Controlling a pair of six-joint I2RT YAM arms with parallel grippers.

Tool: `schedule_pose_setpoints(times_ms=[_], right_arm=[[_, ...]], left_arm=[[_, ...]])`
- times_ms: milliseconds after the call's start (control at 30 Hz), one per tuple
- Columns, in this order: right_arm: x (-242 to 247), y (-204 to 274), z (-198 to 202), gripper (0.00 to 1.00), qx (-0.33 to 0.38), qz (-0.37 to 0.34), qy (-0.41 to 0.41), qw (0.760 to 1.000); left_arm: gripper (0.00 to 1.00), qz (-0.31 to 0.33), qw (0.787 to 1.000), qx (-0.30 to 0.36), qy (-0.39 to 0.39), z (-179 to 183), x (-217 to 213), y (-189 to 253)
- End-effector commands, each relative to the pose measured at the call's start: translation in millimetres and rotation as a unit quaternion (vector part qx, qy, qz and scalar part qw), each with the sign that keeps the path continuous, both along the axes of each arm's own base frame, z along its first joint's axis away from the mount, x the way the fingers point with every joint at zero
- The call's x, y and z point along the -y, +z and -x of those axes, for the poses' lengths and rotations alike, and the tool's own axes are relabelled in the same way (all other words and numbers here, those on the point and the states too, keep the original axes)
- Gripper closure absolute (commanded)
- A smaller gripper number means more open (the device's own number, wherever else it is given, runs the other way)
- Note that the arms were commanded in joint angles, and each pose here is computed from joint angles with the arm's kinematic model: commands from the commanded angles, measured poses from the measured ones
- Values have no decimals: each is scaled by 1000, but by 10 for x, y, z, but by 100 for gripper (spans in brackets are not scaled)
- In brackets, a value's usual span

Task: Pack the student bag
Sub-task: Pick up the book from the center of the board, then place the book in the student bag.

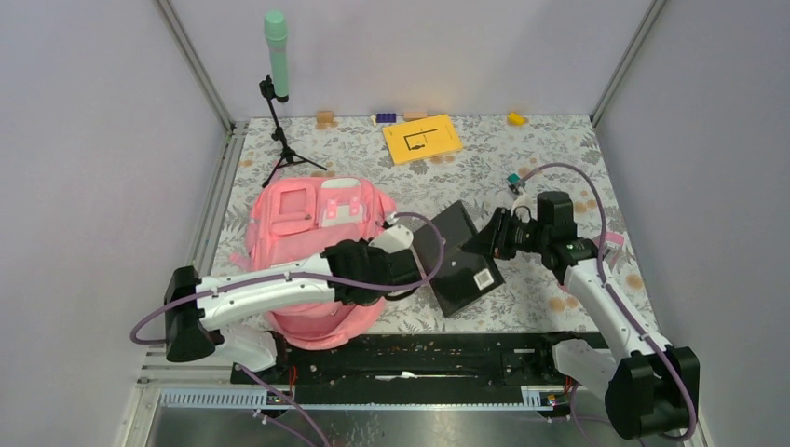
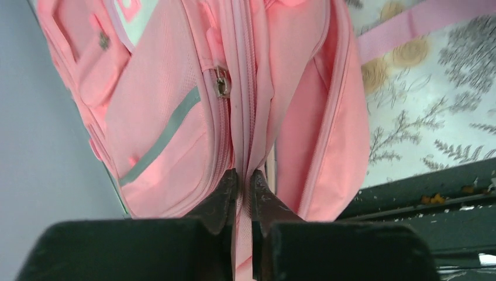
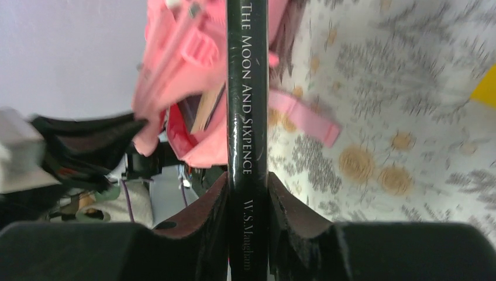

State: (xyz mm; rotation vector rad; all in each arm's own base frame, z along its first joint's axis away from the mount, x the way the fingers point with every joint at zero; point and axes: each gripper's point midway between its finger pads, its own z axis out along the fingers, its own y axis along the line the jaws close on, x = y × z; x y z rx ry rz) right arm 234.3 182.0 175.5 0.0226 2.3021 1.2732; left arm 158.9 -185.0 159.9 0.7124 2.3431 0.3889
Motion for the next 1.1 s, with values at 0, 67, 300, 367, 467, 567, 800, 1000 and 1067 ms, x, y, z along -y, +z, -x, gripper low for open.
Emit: schedule_pose_setpoints(times_ms=[0, 67, 300, 367, 467, 567, 800, 1000, 1067], right_arm=[[-203, 137, 427, 100, -19, -46, 68, 996], [-294, 153, 553, 100, -28, -56, 80, 995], [-657, 494, 750, 100, -25, -129, 98, 986], [-797, 555, 818, 100, -22, -134, 110, 985], [-981, 638, 873, 100, -24, -154, 121, 980], [-1148, 680, 889, 100, -25, -171, 122, 977], [-1555, 534, 876, 100, -47, -181, 97, 978], [-1790, 418, 665, 100, -46, -200, 40, 978], [-1845, 386, 538, 100, -39, -205, 14, 978]], left_arm=[[100, 40, 996, 64, -52, -385, 248, 604], [100, 52, 994, 62, -71, -455, 325, 734], [100, 73, 990, 65, -105, -684, 466, 1083], [100, 80, 989, 70, -108, -738, 493, 1163], [100, 92, 987, 76, -109, -812, 521, 1237], [100, 115, 985, 75, -109, -868, 550, 1281], [100, 147, 980, 84, -105, -977, 574, 1324], [100, 166, 974, 104, -111, -1037, 591, 1381], [100, 180, 970, 113, -116, -1044, 589, 1405]])
